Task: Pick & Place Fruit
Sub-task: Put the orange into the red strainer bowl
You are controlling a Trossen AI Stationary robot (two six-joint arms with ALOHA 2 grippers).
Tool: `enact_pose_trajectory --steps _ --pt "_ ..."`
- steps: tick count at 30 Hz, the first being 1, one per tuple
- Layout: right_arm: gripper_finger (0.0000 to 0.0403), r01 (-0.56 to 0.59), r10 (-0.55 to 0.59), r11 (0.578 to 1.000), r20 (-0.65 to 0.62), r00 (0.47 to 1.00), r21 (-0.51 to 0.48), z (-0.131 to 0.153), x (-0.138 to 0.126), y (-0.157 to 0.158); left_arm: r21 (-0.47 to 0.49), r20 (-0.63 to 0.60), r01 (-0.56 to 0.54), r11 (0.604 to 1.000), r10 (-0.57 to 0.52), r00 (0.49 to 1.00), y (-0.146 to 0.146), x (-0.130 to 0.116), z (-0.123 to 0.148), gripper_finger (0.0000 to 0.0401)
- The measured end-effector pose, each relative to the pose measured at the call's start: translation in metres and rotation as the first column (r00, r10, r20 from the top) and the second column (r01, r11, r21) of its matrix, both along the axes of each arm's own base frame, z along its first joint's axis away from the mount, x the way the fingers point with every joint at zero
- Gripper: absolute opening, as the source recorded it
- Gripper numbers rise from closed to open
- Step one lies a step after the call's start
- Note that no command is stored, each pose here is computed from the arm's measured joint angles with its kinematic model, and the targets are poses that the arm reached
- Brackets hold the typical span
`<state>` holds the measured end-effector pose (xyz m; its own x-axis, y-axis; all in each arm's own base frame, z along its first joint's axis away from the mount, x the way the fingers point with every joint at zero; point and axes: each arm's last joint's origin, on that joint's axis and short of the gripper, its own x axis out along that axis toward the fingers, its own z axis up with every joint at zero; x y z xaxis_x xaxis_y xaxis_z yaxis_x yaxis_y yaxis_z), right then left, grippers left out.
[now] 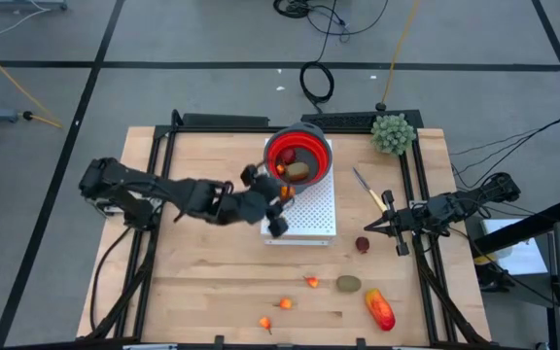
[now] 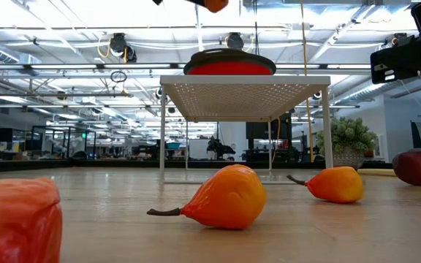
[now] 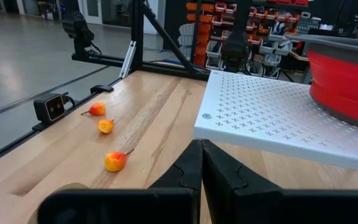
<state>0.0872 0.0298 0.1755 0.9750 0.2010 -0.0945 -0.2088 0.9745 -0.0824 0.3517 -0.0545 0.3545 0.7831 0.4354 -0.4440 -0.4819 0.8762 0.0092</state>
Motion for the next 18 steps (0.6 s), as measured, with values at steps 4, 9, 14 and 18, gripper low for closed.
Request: enact_pose_trajectory --steps 4,9,14,18 --pt "0.0000 0.000 0.000 1.000 0.000 1.000 0.000 0.000 0.000 0.000 0.018 0.042 -0.062 0.998 0.061 0.997 0.024 0.006 0.004 0.0122" --pt "0.0000 -0.001 0.001 1.000 0.000 1.000 -0.002 0.000 0.000 0.000 0.012 0.078 -0.140 0.990 0.139 0.987 0.053 0.008 0.007 0.0122" --pt "0.0000 -0.001 0.001 1.000 0.000 1.000 -0.002 0.000 0.000 0.000 -0.048 0.088 -0.163 0.985 0.167 0.982 0.077 0.009 0.007 0.0122" --pt "0.0000 -0.001 0.001 1.000 0.000 1.000 -0.002 0.000 0.000 0.000 -0.102 0.094 -0.161 0.982 0.171 0.981 0.093 0.008 0.007 0.0122"
